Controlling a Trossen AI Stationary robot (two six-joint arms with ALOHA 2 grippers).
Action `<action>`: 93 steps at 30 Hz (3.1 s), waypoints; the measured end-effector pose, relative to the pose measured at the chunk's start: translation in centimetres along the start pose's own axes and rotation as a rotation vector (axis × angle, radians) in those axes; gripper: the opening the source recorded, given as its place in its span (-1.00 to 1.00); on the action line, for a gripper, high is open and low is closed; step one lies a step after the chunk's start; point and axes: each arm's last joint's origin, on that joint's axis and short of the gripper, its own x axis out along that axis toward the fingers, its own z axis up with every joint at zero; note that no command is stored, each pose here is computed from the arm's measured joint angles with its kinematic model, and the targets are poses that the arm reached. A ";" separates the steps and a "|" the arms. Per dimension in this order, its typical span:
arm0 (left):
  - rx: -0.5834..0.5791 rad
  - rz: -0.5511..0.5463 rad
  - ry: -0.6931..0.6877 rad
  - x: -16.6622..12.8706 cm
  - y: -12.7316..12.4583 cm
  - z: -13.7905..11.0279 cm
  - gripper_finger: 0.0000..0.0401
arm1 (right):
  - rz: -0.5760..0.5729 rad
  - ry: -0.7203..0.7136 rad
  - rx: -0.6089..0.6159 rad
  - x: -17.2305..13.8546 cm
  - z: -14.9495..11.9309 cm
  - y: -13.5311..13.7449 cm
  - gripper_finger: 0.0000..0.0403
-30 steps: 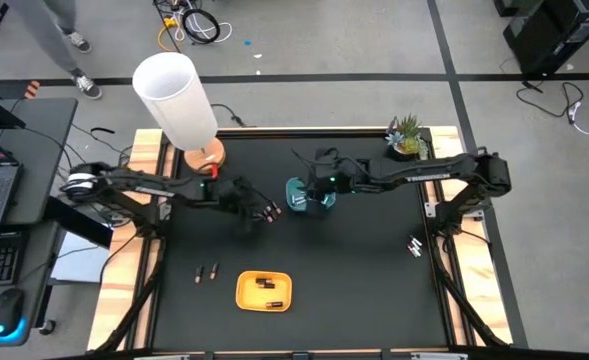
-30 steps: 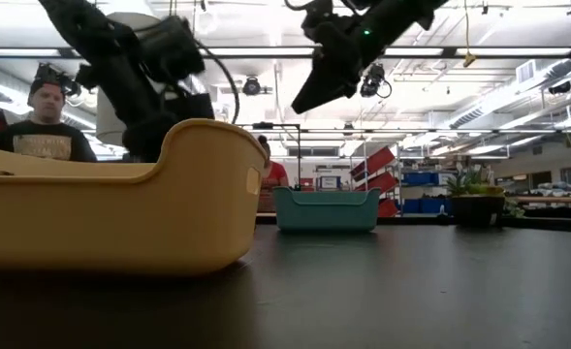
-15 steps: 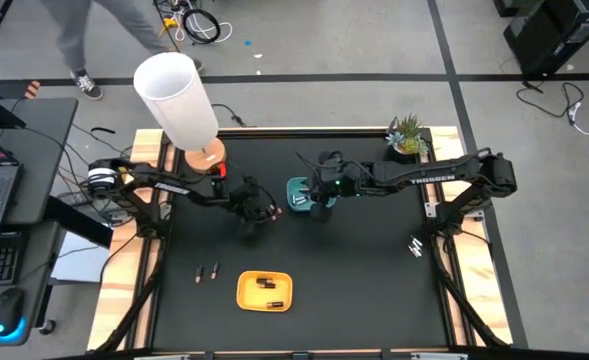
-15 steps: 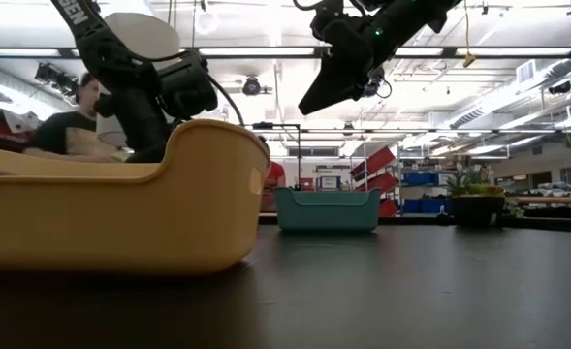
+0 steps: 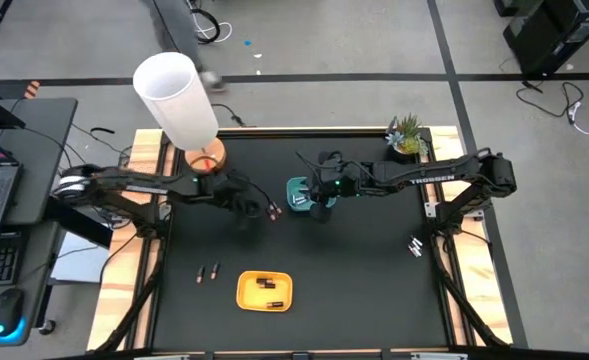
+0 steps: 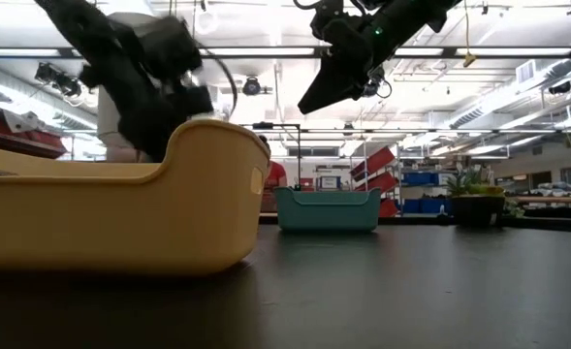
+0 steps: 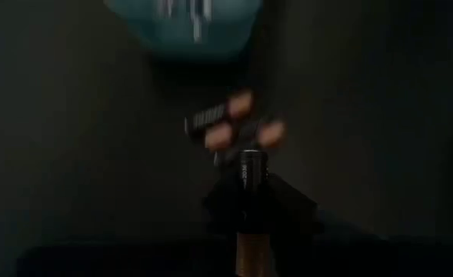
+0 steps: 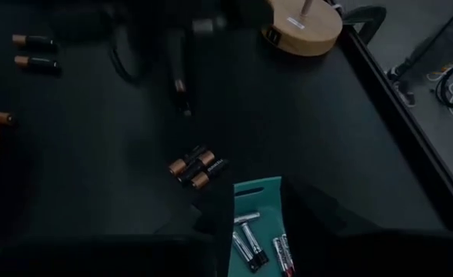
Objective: Sort batteries
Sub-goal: Put the black battery into the yellow bin
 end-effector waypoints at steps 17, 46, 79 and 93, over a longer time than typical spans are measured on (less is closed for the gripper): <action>-0.011 -0.349 -0.247 -5.9 -8.6 1.4 -0.73 | -0.019 -0.002 0.064 -0.2 0.0 1.2 -0.54; -0.209 -0.468 -0.112 0.2 -17.7 -1.3 -0.48 | 0.097 -0.124 0.138 0.4 -5.2 7.7 -0.54; 0.155 0.143 0.015 -1.6 -13.4 4.4 -0.42 | 0.037 0.011 0.134 -7.5 -9.6 15.7 -0.54; 0.221 0.086 0.173 1.2 -4.5 4.4 -0.41 | -0.021 -0.017 0.214 -10.8 -11.8 17.3 -0.54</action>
